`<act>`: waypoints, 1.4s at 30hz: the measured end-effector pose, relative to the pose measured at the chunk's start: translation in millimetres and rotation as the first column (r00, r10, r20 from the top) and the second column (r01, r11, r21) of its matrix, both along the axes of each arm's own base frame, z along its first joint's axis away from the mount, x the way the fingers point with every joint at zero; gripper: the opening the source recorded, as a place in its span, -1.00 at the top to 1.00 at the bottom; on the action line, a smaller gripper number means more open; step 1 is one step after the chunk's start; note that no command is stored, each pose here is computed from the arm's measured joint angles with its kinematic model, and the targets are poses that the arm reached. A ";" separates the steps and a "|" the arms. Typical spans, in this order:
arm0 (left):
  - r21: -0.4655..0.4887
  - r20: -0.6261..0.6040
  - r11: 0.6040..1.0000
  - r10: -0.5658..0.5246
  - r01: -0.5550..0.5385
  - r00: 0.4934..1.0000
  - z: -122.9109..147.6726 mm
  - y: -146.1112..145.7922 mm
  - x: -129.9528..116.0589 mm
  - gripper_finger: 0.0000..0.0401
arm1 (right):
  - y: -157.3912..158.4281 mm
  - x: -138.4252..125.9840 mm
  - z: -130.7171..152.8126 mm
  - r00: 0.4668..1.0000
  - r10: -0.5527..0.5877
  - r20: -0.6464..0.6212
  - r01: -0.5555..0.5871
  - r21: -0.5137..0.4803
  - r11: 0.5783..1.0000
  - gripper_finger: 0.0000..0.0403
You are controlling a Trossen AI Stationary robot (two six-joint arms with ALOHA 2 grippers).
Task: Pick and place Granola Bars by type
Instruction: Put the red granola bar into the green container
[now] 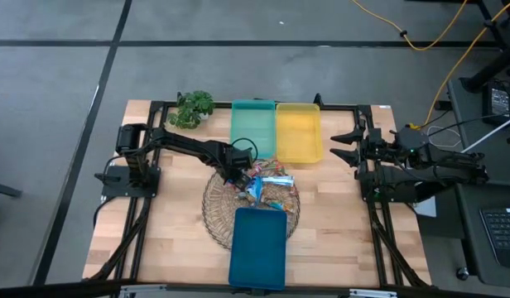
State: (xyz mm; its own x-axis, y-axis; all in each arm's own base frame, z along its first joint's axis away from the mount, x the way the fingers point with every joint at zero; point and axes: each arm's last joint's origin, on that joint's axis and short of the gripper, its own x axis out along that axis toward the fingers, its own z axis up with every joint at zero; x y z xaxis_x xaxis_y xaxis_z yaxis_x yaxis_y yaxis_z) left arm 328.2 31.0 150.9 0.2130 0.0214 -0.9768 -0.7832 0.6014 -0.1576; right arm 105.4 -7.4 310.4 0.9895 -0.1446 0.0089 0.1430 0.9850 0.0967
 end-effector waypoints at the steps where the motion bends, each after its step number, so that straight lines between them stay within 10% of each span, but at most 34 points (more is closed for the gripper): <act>1: -0.007 0.001 1.000 -0.002 0.002 1.000 0.2 -0.3 -0.1 0.68 | 0.0 0.0 0.0 1.000 0.000 0.000 0.000 0.000 1.000 0.03; 25: -0.048 0.194 0.998 0.044 -0.035 0.980 70.3 -21.5 -22.7 0.82 | -0.1 0.2 -0.2 1.000 -0.003 -0.014 0.002 -0.079 0.997 0.03; 42: 0.219 0.602 0.976 -0.142 0.009 0.786 158.2 -13.6 -51.2 0.83 | -0.1 0.1 0.3 1.000 -0.003 -0.008 0.002 -0.079 0.997 0.03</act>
